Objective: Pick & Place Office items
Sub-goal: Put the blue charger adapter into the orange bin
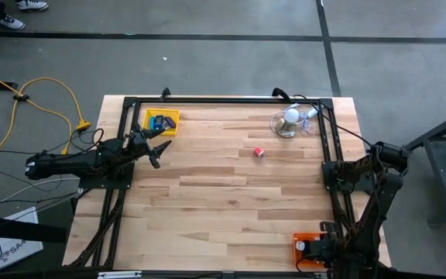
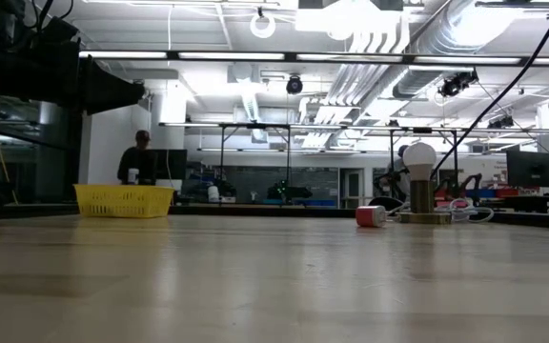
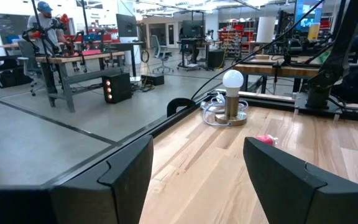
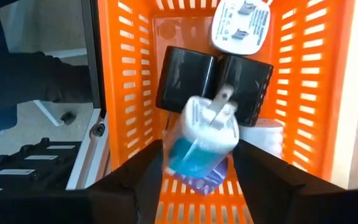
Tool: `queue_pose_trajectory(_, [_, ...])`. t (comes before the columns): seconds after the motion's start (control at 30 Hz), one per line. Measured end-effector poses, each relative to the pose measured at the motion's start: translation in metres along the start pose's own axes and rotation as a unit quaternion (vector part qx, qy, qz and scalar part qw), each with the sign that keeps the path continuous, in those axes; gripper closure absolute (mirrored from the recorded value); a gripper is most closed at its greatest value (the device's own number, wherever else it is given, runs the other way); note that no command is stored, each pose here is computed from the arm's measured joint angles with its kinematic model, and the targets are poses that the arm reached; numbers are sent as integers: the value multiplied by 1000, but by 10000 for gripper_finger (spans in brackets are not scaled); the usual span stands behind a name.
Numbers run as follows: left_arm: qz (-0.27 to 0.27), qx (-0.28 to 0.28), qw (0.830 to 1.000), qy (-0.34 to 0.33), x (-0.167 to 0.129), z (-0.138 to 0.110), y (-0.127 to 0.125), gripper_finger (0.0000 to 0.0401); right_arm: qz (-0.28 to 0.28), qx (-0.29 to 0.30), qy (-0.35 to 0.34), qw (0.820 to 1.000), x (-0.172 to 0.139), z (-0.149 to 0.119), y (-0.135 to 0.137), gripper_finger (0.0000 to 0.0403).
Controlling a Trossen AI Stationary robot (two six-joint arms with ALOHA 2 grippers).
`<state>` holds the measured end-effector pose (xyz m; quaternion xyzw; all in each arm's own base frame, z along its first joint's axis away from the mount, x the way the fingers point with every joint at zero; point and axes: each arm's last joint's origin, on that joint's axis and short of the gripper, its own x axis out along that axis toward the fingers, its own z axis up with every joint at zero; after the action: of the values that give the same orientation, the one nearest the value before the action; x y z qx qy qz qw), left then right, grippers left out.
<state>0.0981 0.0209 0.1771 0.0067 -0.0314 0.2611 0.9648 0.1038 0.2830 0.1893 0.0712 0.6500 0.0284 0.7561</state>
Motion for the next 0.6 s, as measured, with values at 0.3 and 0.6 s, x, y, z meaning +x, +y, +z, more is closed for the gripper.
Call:
queue_pose_trajectory(0.3, [0, 0, 1000, 0, 0, 0, 0, 158, 0, 1, 2, 1000, 0, 2, -1, 208])
queue_pose_trajectory(0.6, [0, 0, 1000, 0, 0, 0, 0, 158, 7, -4, 10, 1000, -4, 6, -3, 207])
